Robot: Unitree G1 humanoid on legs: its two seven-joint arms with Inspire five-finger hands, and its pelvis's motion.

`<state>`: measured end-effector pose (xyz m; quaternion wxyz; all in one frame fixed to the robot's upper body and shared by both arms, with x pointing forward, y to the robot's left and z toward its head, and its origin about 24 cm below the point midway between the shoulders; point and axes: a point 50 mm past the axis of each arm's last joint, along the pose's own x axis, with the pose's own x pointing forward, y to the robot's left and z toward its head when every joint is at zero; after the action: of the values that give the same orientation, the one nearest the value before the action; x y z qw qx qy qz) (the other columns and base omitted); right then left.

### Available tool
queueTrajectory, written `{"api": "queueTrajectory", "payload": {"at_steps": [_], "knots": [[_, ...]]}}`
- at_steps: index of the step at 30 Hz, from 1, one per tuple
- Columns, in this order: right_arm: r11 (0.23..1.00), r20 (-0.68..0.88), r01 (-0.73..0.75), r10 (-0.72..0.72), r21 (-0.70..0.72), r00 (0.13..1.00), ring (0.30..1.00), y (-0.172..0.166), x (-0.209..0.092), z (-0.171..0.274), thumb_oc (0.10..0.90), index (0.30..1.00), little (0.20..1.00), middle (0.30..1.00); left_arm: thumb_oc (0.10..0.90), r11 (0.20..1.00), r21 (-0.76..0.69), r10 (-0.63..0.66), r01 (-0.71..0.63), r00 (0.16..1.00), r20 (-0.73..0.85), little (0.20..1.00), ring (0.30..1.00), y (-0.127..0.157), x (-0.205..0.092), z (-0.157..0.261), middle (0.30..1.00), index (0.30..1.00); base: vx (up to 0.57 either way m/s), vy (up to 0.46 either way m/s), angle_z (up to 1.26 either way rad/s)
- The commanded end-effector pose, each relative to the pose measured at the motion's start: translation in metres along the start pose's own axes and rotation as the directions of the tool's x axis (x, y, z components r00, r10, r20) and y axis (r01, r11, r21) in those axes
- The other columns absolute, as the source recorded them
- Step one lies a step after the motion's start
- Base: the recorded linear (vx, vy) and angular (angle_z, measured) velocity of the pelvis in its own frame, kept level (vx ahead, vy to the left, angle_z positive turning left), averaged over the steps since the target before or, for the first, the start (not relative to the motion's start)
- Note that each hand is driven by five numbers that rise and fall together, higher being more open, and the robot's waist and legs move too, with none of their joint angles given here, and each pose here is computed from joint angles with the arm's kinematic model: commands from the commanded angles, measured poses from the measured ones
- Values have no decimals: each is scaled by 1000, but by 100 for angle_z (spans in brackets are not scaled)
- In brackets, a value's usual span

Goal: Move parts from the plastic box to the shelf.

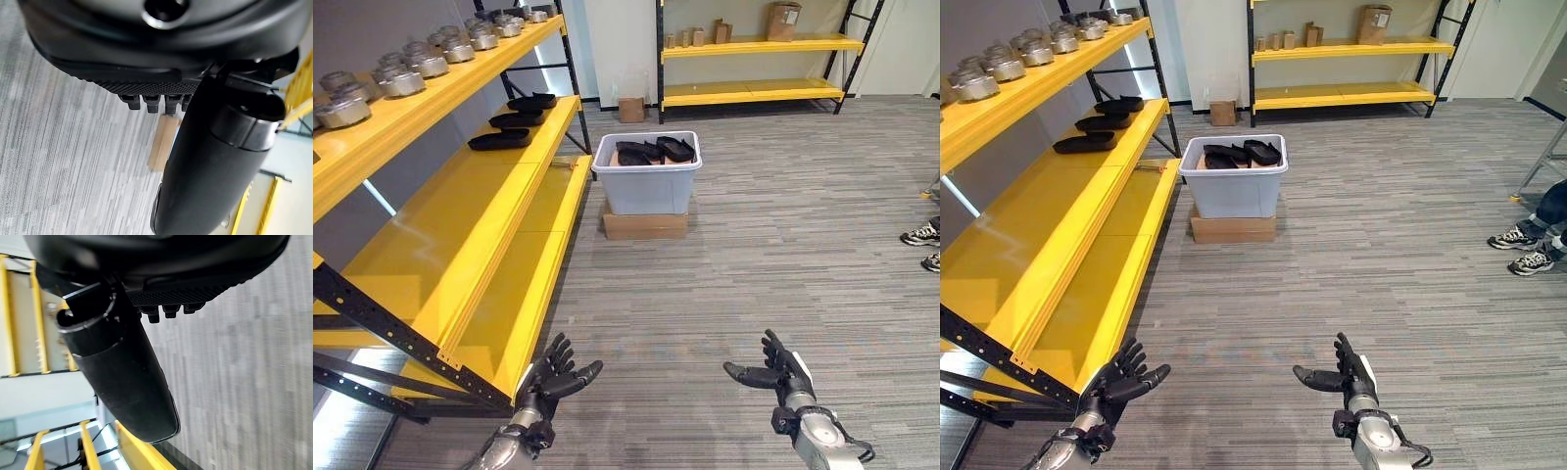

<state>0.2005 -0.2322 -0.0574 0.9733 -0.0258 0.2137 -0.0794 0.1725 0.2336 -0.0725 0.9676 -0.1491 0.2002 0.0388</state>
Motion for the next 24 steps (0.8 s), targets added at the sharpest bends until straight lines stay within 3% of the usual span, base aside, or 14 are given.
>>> {"api": "queueTrajectory", "payload": {"at_steps": [1, 3, 5, 8, 11, 14, 15, 21, 24], "knots": [[1000, 312, -5, 2, 7, 950, 1000, 3, 18, 73, 900, 1000, 1000, 1000, 900, 991, 127, 9, -34, 981, 193, 1000, 1000, -4, 23, 56, 1000, 1000, 0, 0, 0], [1000, 248, -10, 3, 26, 969, 1000, 3, 21, 68, 900, 1000, 1000, 1000, 900, 994, 83, 64, -77, 985, 159, 1000, 1000, 0, 24, 51, 1000, 1000, 0, 0, 0], [988, 133, 11, -32, 155, 991, 1000, 6, 23, 53, 900, 1000, 1000, 1000, 900, 996, 45, 73, -80, 986, 152, 1000, 1000, 1, 26, 47, 1000, 1000, 0, 0, 0], [995, 207, 16, -37, 101, 978, 1000, 5, 21, 58, 900, 1000, 1000, 1000, 900, 999, 37, -21, 15, 987, 157, 1000, 1000, -9, 24, 50, 1000, 1000, 0, 0, 0], [998, 221, 18, -32, 65, 975, 1000, 7, 20, 62, 900, 1000, 1000, 1000, 900, 999, 35, -24, 19, 988, 152, 1000, 1000, -13, 25, 51, 1000, 1000, -7, 17, 0], [991, 177, 21, -45, 132, 983, 1000, 7, 21, 57, 900, 1000, 1000, 1000, 900, 999, 12, 49, -52, 986, 159, 1000, 1000, -11, 26, 52, 1000, 1000, 12, 49, 0], [967, 113, 29, -60, 252, 992, 1000, 7, 21, 48, 900, 1000, 1000, 1000, 900, 996, -30, 83, -79, 983, 166, 1000, 1000, -8, 27, 54, 1000, 1000, 30, 47, -1], [977, 140, 60, -89, 203, 986, 1000, 7, 19, 46, 900, 1000, 1000, 1000, 900, 999, -20, 39, -37, 991, 124, 1000, 1000, -15, 24, 49, 1000, 1000, -5, 60, 0], [967, 109, 62, -91, 247, 990, 1000, 5, 18, 43, 900, 1000, 1000, 1000, 900, 1000, -16, 25, -24, 995, 100, 1000, 1000, -16, 23, 48, 1000, 1000, -24, 116, -1]]}}
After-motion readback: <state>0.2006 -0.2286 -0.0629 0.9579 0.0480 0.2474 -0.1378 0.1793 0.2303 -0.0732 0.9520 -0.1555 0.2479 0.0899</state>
